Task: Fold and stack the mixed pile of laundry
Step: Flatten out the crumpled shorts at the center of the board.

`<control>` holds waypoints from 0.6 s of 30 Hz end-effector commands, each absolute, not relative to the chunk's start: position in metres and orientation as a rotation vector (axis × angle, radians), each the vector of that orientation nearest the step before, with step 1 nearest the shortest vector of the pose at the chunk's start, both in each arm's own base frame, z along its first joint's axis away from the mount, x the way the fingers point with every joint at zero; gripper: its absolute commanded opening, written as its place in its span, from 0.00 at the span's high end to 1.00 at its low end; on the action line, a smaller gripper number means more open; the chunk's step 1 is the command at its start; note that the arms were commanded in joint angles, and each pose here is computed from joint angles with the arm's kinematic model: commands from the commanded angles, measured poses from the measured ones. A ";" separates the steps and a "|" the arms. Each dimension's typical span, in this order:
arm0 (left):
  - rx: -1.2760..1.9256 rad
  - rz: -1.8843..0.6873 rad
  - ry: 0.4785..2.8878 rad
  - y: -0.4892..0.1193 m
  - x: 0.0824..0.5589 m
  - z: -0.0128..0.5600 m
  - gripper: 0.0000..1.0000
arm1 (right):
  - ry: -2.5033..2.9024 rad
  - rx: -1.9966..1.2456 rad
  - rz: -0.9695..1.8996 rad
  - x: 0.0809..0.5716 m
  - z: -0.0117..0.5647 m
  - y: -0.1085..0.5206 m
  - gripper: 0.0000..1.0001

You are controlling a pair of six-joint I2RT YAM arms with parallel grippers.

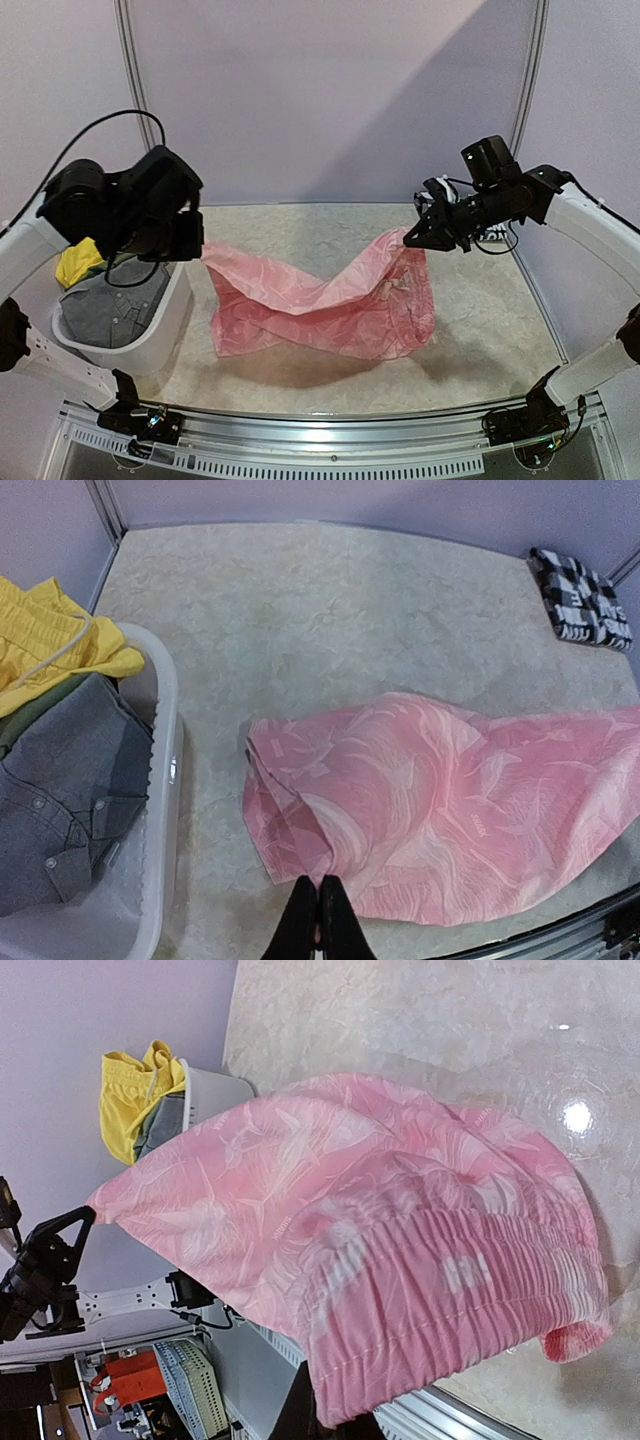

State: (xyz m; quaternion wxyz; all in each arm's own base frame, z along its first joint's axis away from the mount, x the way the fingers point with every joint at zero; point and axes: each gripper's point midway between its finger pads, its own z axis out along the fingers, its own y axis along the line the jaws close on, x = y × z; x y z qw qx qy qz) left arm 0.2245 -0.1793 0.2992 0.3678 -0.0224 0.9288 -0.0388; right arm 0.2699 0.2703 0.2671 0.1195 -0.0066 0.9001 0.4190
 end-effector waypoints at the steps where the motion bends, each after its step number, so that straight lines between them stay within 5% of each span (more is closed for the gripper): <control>1: -0.022 -0.070 2.343 -0.139 0.208 0.327 1.00 | 2.620 -0.034 1.198 0.251 0.299 0.254 1.00; 18: 0.028 -0.704 1.979 -0.084 0.139 0.467 1.00 | 2.368 -0.103 1.544 0.162 0.429 0.229 1.00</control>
